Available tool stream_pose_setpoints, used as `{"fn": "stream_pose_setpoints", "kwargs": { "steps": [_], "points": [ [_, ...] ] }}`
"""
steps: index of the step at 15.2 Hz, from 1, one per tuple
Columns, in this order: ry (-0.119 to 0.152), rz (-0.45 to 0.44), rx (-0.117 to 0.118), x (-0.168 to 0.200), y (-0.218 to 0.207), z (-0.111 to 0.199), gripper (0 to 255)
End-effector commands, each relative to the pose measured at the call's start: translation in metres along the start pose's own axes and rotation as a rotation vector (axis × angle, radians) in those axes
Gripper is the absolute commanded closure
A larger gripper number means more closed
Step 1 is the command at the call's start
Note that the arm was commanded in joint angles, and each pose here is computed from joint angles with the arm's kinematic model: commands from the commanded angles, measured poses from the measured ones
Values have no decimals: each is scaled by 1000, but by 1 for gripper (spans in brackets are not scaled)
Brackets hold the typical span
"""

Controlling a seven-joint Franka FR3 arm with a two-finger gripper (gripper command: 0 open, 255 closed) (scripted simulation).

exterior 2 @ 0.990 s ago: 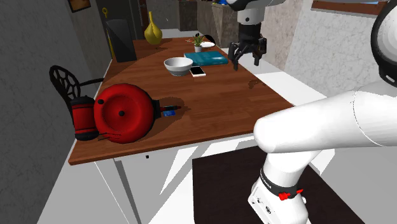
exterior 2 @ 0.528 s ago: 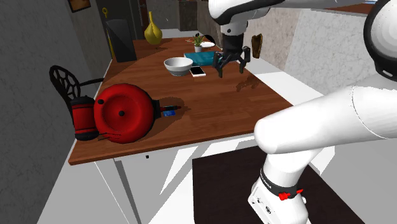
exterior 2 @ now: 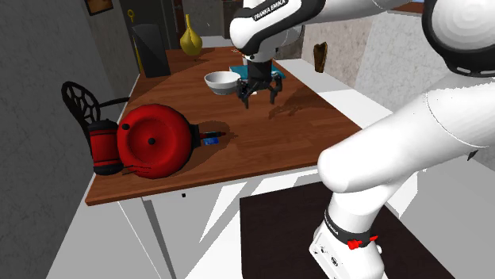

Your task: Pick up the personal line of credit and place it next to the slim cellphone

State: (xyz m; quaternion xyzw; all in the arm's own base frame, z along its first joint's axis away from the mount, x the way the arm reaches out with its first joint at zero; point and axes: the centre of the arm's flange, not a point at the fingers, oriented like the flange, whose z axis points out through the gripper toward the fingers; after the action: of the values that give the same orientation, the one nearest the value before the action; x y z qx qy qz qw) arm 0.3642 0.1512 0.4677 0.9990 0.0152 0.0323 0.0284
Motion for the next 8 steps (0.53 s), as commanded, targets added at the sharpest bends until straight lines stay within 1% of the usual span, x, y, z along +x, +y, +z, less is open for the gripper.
{"fn": "stream_pose_setpoints", "kwargs": {
  "steps": [1,8],
  "points": [
    [11,8,4,9,-23,10,0],
    [44,31,14,38,-98,48,0]
  ]
}}
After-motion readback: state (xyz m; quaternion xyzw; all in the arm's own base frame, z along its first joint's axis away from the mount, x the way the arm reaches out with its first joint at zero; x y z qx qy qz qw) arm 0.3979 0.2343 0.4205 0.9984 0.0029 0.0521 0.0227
